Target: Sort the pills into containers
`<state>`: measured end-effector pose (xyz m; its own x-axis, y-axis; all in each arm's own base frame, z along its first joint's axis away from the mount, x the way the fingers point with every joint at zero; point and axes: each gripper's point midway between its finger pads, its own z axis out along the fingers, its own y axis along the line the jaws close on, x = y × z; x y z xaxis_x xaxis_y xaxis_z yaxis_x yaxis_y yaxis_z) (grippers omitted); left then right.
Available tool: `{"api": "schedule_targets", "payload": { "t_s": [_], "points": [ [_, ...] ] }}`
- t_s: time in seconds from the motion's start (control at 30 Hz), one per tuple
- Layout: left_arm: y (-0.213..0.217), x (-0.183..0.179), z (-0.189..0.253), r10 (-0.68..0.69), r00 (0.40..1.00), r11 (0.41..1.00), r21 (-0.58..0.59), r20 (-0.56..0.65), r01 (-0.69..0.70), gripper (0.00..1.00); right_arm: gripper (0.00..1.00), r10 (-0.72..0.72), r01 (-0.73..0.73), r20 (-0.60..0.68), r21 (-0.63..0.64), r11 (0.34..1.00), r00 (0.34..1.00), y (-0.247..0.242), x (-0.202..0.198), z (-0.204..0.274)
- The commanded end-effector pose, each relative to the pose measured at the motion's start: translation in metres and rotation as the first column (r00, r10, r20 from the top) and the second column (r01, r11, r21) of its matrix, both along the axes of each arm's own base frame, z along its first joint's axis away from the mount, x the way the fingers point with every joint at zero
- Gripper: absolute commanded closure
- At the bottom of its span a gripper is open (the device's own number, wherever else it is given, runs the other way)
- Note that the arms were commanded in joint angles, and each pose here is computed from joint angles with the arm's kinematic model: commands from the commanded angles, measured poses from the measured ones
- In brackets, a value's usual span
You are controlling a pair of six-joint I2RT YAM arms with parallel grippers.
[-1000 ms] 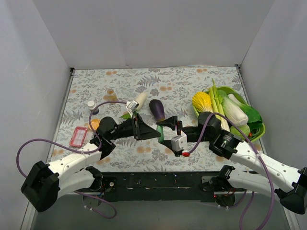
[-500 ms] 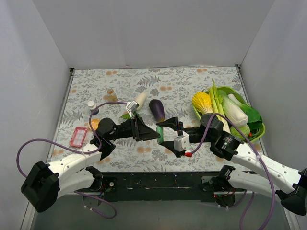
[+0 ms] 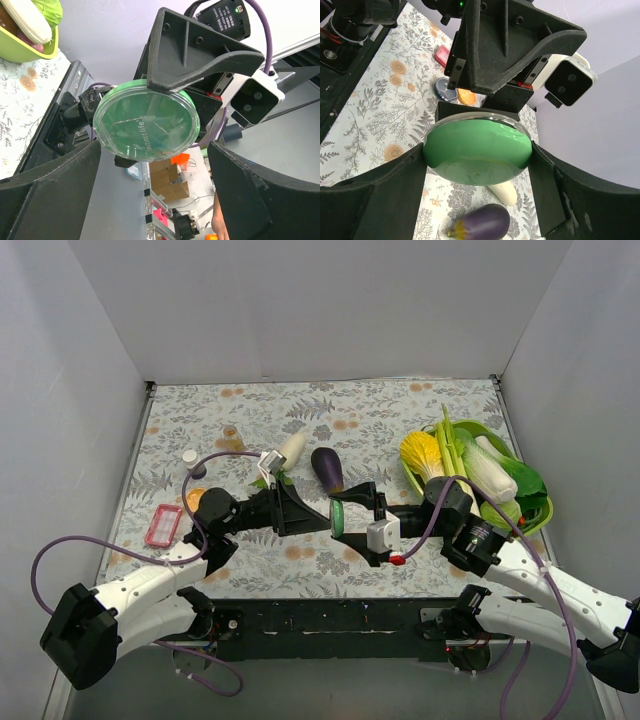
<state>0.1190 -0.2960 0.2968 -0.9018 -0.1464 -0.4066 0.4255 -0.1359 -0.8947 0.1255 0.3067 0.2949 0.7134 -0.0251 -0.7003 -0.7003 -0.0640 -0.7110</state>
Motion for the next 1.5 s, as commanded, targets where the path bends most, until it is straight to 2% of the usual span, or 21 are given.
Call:
{"api": "schedule_targets", "payload": {
  "t_s": [0.0,0.23,0.43,0.53,0.8,1.13,1.47],
  "points": [
    [0.005,-0.010,0.018,-0.026,0.997,0.999,-0.039,0.079,0.029,0.11,0.71,-0.032,0.032,-0.001,0.015,0.999,0.999,-0.003,0.005,0.000],
    [0.001,-0.002,0.019,-0.004,0.998,1.000,-0.020,0.068,0.005,0.04,0.71,-0.021,0.021,-0.015,0.003,1.000,1.000,-0.001,0.004,-0.005],
    [-0.004,0.005,0.014,0.004,0.999,1.000,0.019,0.041,-0.005,0.05,0.71,-0.017,0.017,-0.016,0.004,1.000,1.000,-0.001,0.003,-0.005],
    [-0.006,0.009,0.009,0.015,1.000,0.999,0.040,0.021,-0.016,0.08,0.72,-0.015,0.015,-0.017,0.004,1.000,1.000,0.000,0.003,-0.005],
    [-0.008,0.012,0.009,0.025,1.000,0.999,0.042,0.006,-0.025,0.27,0.72,-0.013,0.013,-0.021,0.003,1.000,1.000,-0.001,0.002,-0.006],
    [-0.004,0.011,0.009,0.037,0.999,0.999,0.032,-0.003,-0.037,0.44,0.72,-0.017,0.018,-0.024,0.007,1.000,1.000,-0.002,0.002,-0.006],
    [0.005,0.005,0.013,0.053,0.998,0.998,-0.032,-0.017,-0.054,0.53,0.72,-0.027,0.028,-0.030,0.043,0.999,0.999,-0.005,0.001,0.000]
  ]
}}
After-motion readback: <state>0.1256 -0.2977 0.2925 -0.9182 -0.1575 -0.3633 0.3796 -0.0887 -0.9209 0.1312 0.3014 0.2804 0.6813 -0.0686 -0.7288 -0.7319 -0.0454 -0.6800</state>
